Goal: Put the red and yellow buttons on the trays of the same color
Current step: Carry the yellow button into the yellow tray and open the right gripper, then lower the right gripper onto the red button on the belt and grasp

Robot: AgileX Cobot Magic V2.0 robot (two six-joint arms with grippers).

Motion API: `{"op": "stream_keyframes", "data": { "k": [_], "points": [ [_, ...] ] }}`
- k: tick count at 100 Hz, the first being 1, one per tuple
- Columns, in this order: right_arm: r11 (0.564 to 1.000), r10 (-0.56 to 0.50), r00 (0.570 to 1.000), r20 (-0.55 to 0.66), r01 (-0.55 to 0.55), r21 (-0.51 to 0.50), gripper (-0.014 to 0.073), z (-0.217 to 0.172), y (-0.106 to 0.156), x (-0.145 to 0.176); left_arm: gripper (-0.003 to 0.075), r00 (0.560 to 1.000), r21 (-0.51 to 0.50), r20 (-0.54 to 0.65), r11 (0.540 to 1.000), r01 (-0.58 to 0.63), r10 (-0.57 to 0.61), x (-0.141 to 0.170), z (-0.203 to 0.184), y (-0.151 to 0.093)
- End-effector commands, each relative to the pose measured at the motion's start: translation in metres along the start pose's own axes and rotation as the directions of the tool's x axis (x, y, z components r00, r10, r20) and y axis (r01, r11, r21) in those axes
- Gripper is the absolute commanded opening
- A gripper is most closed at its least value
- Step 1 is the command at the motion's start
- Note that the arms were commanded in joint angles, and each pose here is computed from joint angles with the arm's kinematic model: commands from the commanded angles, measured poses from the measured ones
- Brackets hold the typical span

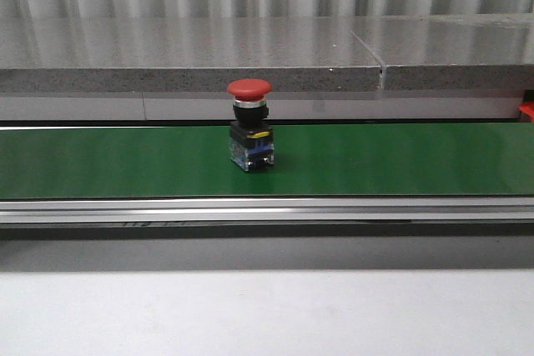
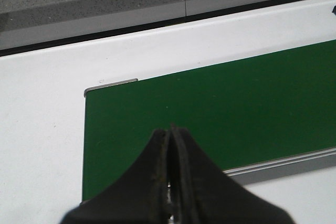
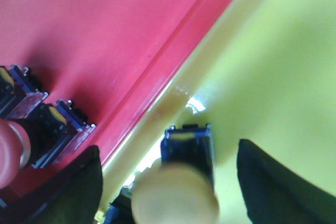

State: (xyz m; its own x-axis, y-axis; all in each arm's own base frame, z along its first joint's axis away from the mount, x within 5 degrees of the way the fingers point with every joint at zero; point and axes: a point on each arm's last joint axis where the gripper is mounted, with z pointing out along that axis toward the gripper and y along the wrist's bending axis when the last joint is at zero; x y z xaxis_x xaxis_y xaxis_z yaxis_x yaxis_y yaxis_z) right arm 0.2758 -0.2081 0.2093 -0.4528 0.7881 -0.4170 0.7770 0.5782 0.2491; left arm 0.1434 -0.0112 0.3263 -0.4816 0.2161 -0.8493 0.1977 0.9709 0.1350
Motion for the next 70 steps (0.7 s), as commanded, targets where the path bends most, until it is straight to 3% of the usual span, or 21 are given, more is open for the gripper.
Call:
{"op": "stream_keyframes", "data": {
  "k": [1, 47, 70],
  "points": [
    [0.999, -0.017, 0.992, 0.127, 0.021, -0.029, 0.0549, -0.028, 0.006, -0.013, -0.0021, 0.995, -0.015, 0.1, 1.0, 0.016, -0.014, -0.014, -0.006, 0.002],
    [0.994, -0.063, 0.957, 0.284, 0.084, -0.065, 0.0549, -0.105, 0.016, -0.01, -0.0021, 0.995, -0.015, 0.1, 1.0, 0.016, -0.014, -0.014, -0.006, 0.002],
    [0.978, -0.136, 0.938, 0.318, 0.18, -0.11, 0.0549, -0.139, 0.036, 0.008, -0.0021, 0.995, -0.015, 0.1, 1.0, 0.016, -0.014, -0.014, -0.006, 0.002]
  ]
}}
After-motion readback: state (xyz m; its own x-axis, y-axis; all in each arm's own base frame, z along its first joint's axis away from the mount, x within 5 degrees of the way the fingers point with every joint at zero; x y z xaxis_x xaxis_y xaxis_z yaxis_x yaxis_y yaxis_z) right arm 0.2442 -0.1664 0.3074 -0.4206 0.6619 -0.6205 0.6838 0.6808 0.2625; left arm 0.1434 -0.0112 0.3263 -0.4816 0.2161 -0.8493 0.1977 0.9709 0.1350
